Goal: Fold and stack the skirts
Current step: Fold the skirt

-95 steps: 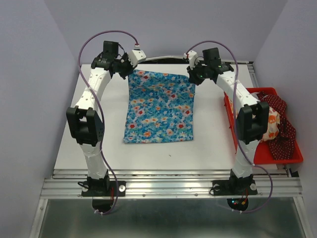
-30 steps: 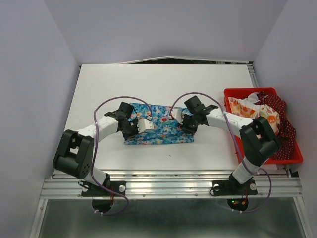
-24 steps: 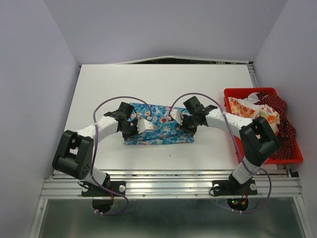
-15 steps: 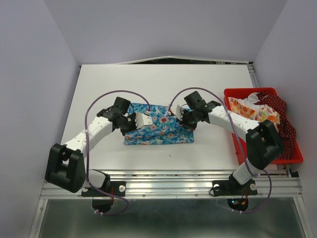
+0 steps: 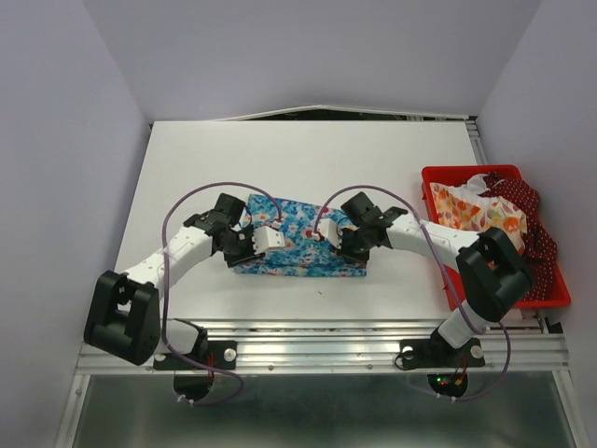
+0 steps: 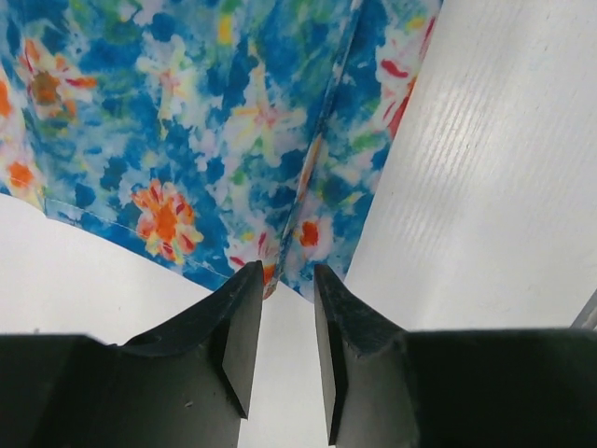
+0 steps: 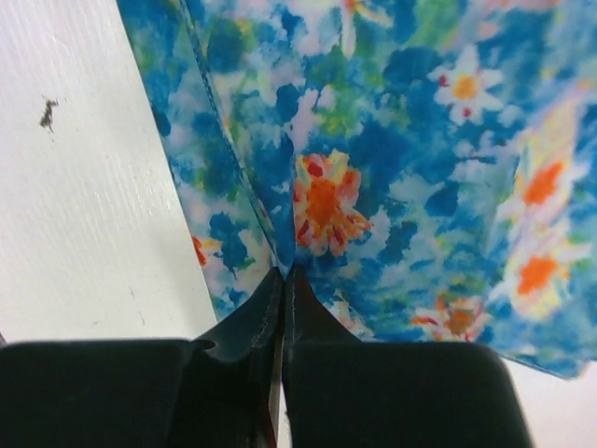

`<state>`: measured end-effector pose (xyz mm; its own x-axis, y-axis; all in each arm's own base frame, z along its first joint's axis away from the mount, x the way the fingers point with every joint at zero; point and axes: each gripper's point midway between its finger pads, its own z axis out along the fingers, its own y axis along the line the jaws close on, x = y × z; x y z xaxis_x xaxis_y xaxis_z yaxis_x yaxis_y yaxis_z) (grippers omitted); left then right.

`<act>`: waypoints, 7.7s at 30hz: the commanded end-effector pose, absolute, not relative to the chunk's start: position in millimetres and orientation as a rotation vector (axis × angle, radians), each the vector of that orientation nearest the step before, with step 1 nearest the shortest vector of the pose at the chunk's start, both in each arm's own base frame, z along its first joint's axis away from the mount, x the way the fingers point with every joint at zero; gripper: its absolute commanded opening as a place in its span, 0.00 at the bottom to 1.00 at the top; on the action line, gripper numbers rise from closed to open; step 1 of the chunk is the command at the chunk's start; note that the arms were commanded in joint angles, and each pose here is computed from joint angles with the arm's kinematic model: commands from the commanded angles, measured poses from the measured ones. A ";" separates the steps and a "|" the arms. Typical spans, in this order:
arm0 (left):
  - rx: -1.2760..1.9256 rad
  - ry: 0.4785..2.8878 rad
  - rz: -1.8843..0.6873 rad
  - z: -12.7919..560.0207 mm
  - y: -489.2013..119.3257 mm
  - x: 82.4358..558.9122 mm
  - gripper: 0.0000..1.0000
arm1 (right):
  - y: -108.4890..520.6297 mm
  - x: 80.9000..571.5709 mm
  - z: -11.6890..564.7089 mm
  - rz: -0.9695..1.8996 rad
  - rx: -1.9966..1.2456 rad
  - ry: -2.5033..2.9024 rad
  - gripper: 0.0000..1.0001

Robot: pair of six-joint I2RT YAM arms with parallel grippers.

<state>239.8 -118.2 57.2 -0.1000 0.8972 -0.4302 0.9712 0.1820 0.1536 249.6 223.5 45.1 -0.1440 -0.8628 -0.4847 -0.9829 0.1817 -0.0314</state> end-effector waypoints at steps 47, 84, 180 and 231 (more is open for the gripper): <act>1.965 1.992 -0.402 45.8 -141.5 186.5 0.00 | 202.1 261.5 59.5 0.191 -1.825 1.935 0.01; 1.929 2.087 0.158 -1.3 -105.0 226.7 0.00 | 233.0 342.0 50.6 0.318 -1.549 2.165 0.41; 1.799 1.895 -0.150 56.1 -297.8 164.4 0.77 | 319.5 246.3 -10.8 1.278 -0.593 2.829 0.23; 1.967 1.972 -0.207 40.7 -268.2 125.3 0.37 | 361.6 321.8 69.2 1.241 -0.932 2.482 0.60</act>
